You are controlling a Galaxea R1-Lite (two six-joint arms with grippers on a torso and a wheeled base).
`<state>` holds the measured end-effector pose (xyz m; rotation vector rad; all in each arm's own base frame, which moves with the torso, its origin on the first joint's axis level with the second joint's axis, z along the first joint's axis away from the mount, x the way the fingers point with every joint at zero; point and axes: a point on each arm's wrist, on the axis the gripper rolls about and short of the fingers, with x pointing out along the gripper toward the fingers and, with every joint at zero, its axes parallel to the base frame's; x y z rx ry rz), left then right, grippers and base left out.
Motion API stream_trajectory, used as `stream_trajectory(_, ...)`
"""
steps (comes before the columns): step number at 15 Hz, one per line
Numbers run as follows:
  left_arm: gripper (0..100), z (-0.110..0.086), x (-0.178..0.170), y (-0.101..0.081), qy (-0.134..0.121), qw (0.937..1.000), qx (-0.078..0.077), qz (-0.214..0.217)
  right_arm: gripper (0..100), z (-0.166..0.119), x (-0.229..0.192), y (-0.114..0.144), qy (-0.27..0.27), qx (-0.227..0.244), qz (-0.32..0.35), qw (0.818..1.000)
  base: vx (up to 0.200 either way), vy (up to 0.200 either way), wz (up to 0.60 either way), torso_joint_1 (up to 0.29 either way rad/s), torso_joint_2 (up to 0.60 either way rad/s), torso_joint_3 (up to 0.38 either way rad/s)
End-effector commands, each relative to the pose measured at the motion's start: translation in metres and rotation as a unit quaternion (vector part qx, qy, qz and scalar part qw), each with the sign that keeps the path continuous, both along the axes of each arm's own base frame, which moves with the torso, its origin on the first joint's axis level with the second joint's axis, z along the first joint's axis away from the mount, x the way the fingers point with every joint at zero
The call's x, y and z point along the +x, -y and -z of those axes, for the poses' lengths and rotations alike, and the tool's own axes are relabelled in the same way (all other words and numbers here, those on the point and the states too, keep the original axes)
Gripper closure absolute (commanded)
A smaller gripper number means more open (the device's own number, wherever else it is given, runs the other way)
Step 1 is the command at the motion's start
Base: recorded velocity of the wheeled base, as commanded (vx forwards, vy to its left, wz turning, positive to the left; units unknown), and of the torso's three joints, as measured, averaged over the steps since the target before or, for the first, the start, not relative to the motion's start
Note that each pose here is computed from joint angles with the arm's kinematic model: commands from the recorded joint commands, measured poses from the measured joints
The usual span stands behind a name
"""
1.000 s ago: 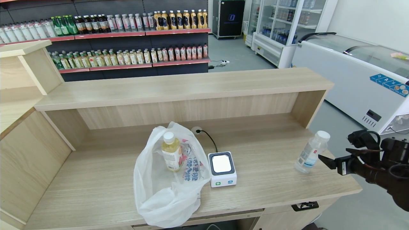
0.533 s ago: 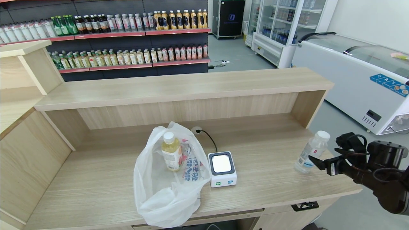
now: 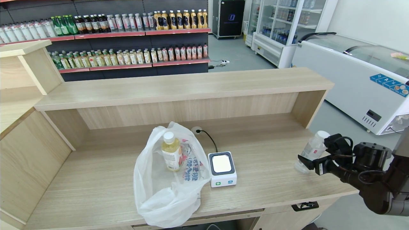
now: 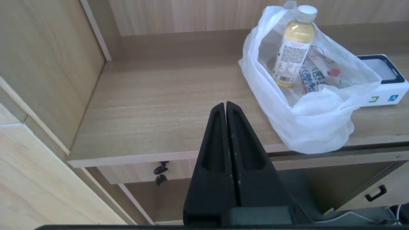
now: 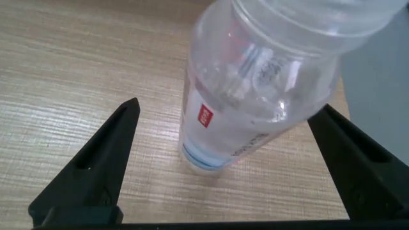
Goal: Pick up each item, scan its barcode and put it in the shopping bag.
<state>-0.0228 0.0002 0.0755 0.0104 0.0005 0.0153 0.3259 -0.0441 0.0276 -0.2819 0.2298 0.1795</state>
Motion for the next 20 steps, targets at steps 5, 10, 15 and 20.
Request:
stream_trajectory(5, 100, 0.0, 0.0, 0.0, 0.0, 1.0, 0.0, -0.001, 0, 0.006, 0.007, -0.006, 0.003, -0.003, -0.01, 1.0, 0.0, 0.0, 0.0, 0.0, 0.0, 0.0)
stream_trajectory(10, 100, 0.0, 0.0, 0.0, 0.0, 1.0, 0.0, -0.001, 0, 0.012, 0.012, -0.006, 0.002, -0.003, -0.011, 1.0, 0.0, 0.0, 0.0, 0.0, 0.0, 0.0)
stream_trajectory(15, 100, 0.0, 0.0, 0.0, 0.0, 1.0, 0.0, -0.001, 0, 0.014, 0.022, -0.011, 0.01, -0.002, -0.019, 1.0, 0.0, 0.0, 0.0, 0.0, 0.0, 0.0)
stream_trajectory(20, 100, 0.0, 0.0, 0.0, 0.0, 1.0, 0.0, 0.0, 0, 0.019, 0.027, -0.015, 0.011, -0.002, -0.025, 1.0, 0.0, 0.0, 0.0, 0.0, 0.0, 0.0)
